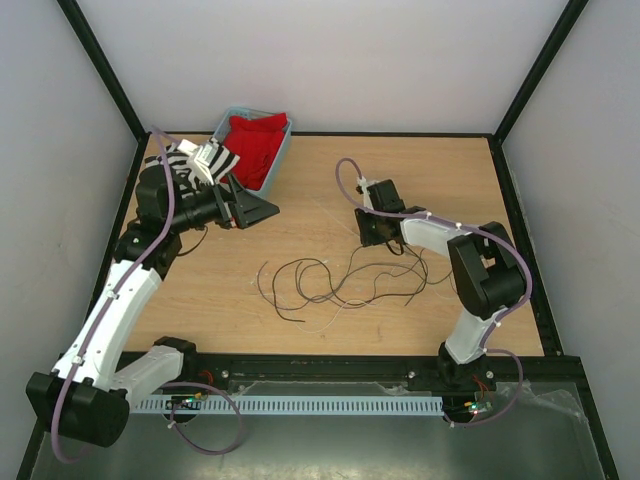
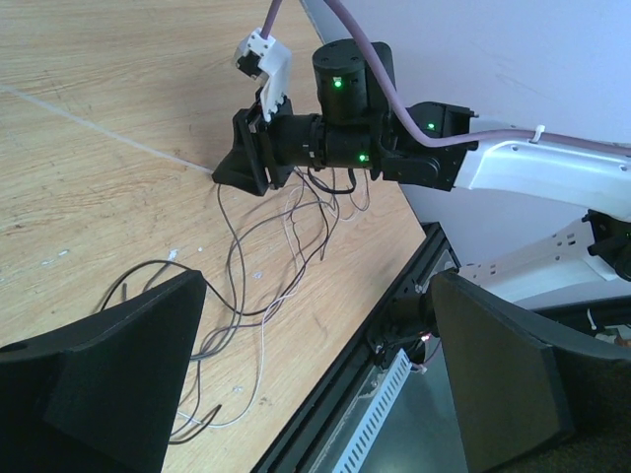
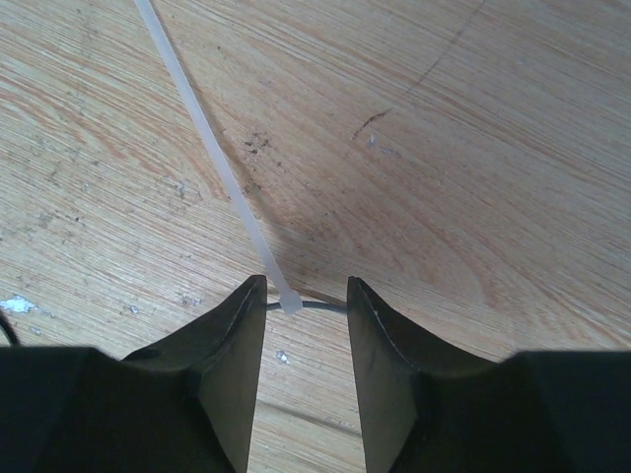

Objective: Zip-tie the wires
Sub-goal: Pick up the ribbon at the center of the board.

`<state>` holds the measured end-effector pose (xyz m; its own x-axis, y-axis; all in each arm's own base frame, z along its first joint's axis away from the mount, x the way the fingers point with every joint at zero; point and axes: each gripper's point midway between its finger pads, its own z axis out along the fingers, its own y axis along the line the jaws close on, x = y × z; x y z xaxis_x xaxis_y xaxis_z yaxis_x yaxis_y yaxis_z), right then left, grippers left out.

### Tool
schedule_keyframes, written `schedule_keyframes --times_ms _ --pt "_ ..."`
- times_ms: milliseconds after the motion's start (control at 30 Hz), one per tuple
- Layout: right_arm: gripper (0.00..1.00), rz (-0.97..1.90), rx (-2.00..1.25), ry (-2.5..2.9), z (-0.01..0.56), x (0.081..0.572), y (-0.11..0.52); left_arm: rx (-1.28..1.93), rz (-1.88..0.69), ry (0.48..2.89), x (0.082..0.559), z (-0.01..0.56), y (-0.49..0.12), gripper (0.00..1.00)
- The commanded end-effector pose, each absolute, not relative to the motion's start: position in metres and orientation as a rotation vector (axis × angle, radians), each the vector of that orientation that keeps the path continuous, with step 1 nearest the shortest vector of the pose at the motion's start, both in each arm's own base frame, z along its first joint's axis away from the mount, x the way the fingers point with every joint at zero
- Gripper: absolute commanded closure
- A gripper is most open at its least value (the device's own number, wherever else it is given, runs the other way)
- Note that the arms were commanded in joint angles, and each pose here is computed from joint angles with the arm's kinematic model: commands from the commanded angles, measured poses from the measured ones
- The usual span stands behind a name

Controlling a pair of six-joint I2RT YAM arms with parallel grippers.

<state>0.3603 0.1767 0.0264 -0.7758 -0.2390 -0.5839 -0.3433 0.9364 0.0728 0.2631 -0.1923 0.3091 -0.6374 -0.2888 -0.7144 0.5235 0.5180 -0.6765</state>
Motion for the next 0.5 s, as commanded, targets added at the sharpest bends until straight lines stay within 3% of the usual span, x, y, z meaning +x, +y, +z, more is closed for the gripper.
schedule_keyframes --times_ms 0,467 --pt "0.52 0.247 -0.434 2.509 0.0198 0.3594 0.1812 0.218 -1.219 1.900 0.2628 0.3084 -0.1921 0.01" --pt "0.62 0.251 -0.437 2.524 0.0108 0.3571 0.1820 0.213 -1.222 1.912 0.2612 0.3025 -0.1922 0.01"
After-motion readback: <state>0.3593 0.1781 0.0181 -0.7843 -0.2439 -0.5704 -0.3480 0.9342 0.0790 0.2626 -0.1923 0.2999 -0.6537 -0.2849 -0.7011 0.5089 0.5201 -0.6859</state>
